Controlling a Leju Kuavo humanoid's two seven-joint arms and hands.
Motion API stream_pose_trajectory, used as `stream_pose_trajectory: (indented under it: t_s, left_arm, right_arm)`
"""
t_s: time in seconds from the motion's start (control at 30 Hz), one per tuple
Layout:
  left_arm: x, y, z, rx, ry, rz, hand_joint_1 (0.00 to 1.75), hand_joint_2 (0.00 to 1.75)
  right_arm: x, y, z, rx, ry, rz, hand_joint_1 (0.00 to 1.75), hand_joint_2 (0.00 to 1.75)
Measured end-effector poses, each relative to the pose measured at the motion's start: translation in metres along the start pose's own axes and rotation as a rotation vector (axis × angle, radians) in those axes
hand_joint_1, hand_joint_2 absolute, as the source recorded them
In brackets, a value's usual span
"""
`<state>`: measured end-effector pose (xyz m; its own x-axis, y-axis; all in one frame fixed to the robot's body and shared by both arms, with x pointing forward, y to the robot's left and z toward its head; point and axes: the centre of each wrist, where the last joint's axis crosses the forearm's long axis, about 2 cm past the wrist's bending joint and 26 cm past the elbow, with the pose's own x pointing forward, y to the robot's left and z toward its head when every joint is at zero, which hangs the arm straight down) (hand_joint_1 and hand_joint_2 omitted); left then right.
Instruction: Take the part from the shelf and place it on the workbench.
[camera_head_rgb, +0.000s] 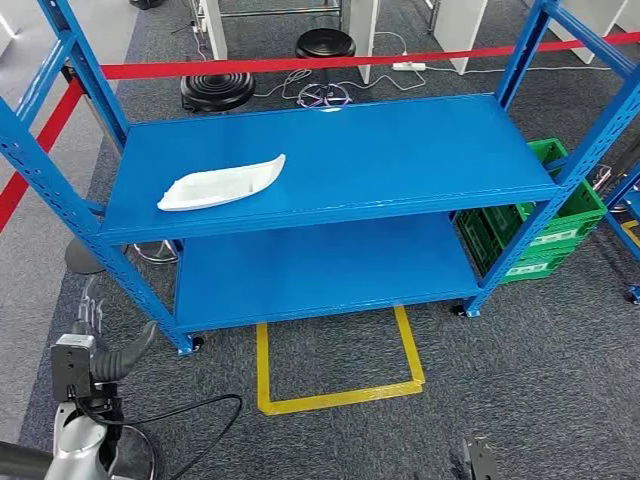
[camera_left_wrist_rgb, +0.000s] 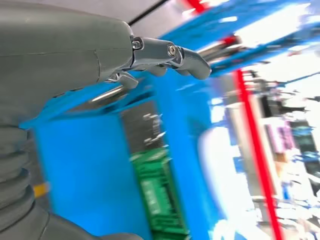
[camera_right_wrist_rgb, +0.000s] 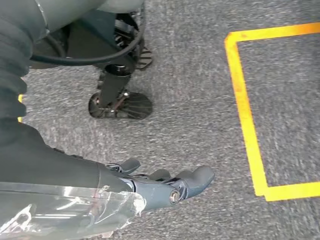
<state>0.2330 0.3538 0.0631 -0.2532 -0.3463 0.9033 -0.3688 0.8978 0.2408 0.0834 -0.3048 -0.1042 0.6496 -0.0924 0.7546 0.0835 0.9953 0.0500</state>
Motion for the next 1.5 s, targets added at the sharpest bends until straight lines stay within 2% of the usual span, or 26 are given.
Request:
stream_pose_trajectory:
  t_s: [0.27,0.37,0.77,1.5]
  left_arm:
    - [0.036,0.000,-0.043,-0.067,-0.207,-0.149,0.00,1.75]
    - [0.048,-0.006,-0.055,-0.089,-0.250,-0.192,0.00,1.75]
    - [0.063,-0.023,-0.061,-0.139,-0.270,-0.268,0.00,1.75]
    - [0.066,-0.027,-0.058,-0.159,-0.268,-0.305,0.00,1.75]
  right_arm:
    - [-0.006,0.007,0.003,0.009,0.078,0.096,0.00,1.75]
    - [-0.008,0.008,0.006,0.005,0.116,0.135,0.00,1.75]
    - [-0.024,0.016,0.018,0.008,0.234,0.176,0.00,1.75]
    - [-0.028,0.016,0.021,0.009,0.278,0.193,0.00,1.75]
